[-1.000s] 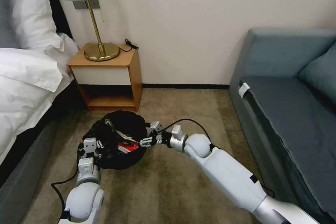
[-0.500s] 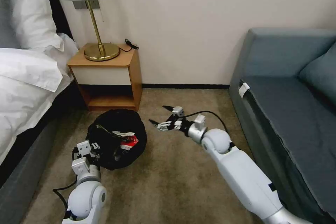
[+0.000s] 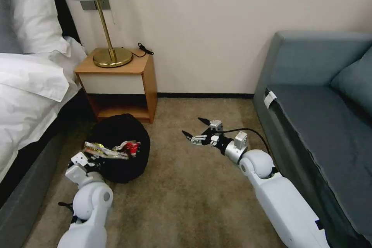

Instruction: Pick up the trash bin, then pick up the garbage on the floor and place it into the trash bin.

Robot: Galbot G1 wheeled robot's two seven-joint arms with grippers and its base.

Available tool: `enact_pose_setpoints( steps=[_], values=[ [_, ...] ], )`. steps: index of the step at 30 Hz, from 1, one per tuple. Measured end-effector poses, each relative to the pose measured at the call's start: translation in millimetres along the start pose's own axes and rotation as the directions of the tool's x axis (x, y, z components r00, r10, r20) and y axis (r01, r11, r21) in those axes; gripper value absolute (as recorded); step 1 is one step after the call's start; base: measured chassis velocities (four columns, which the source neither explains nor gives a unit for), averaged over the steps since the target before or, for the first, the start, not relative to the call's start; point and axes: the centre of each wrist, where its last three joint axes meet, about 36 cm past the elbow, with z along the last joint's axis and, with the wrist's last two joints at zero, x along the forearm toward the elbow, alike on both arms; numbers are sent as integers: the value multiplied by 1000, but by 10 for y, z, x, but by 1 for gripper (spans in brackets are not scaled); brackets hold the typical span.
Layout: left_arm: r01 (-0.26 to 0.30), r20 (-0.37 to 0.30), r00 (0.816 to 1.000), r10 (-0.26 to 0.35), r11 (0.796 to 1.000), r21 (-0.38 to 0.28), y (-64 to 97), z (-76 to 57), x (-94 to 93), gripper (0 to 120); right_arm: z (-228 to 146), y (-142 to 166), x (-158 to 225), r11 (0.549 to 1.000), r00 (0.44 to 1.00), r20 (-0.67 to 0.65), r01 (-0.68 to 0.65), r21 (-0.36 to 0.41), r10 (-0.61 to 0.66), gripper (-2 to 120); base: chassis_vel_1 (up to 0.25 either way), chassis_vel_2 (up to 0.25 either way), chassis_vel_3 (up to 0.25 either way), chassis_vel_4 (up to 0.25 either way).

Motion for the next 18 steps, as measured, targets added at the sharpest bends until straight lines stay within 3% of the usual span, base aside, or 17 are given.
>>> enact_pose_setpoints(
  steps=[4,9,16,18],
  values=[
    [63,-59,996,-59,996,62,-93,28,-251,0,-34,-155,200,998,998,6,-59,6,59,100,0,0,0,0],
    [120,-124,986,-110,989,83,-174,106,-442,0,-4,-206,398,995,995,0,-96,8,96,100,0,0,0,0],
    [126,-178,977,-118,991,35,-257,92,-571,0,11,-202,541,991,991,8,-136,3,136,100,0,0,0,0],
    [111,-179,978,-105,994,22,-288,82,-575,7,17,-200,588,989,989,6,-146,4,145,100,0,0,0,0]
  ],
)
